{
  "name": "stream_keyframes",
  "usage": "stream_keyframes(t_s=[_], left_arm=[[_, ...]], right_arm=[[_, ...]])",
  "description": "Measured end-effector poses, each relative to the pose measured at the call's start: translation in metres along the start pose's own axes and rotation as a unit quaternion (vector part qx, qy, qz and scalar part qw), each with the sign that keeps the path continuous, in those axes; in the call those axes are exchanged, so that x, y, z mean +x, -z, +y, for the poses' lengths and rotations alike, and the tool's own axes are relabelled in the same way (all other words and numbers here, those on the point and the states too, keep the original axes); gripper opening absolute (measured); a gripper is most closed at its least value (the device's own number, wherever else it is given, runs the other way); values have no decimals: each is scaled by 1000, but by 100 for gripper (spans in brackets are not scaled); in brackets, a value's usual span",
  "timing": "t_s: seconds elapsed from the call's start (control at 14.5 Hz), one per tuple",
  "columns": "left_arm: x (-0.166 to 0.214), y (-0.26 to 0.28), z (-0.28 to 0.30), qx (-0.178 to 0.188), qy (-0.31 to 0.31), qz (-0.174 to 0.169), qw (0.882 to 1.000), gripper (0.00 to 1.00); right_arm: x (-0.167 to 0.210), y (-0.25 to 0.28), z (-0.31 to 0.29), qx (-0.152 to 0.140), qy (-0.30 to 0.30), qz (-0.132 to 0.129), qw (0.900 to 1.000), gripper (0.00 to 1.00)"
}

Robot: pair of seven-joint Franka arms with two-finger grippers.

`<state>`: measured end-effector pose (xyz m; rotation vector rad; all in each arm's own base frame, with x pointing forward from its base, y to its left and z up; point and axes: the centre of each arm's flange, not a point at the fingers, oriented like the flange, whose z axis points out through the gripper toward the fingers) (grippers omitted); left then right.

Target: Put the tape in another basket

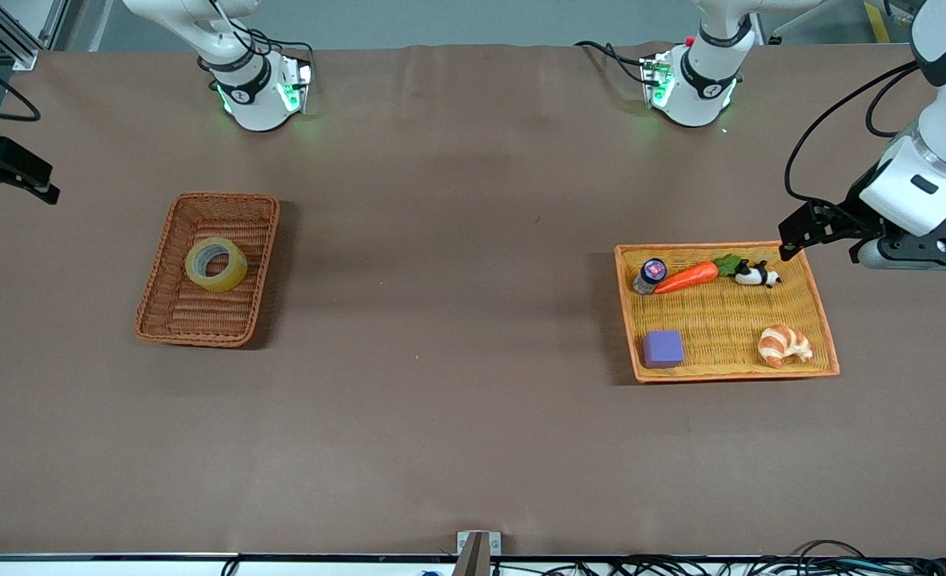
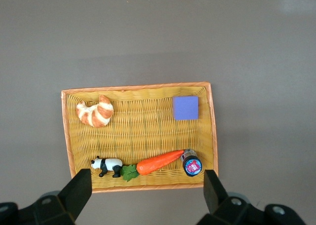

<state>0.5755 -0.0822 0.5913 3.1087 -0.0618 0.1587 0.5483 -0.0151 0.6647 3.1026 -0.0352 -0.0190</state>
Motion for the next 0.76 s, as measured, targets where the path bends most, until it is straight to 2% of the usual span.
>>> stream_keyframes(t_s=[0.28,0.55,0.76], left_arm=[[2,-1,-10,1,9,-1,1000,100],[6,21,-24,1,20,15,1000,100],[2,30,-26,3,21,-2,1000,100]], right_arm=[[10,-7,-1,-1,0,7,1000,100],[13,-10,0,-1,1,16,1000,100],[16,-16,1,-1,10,17,1000,100]])
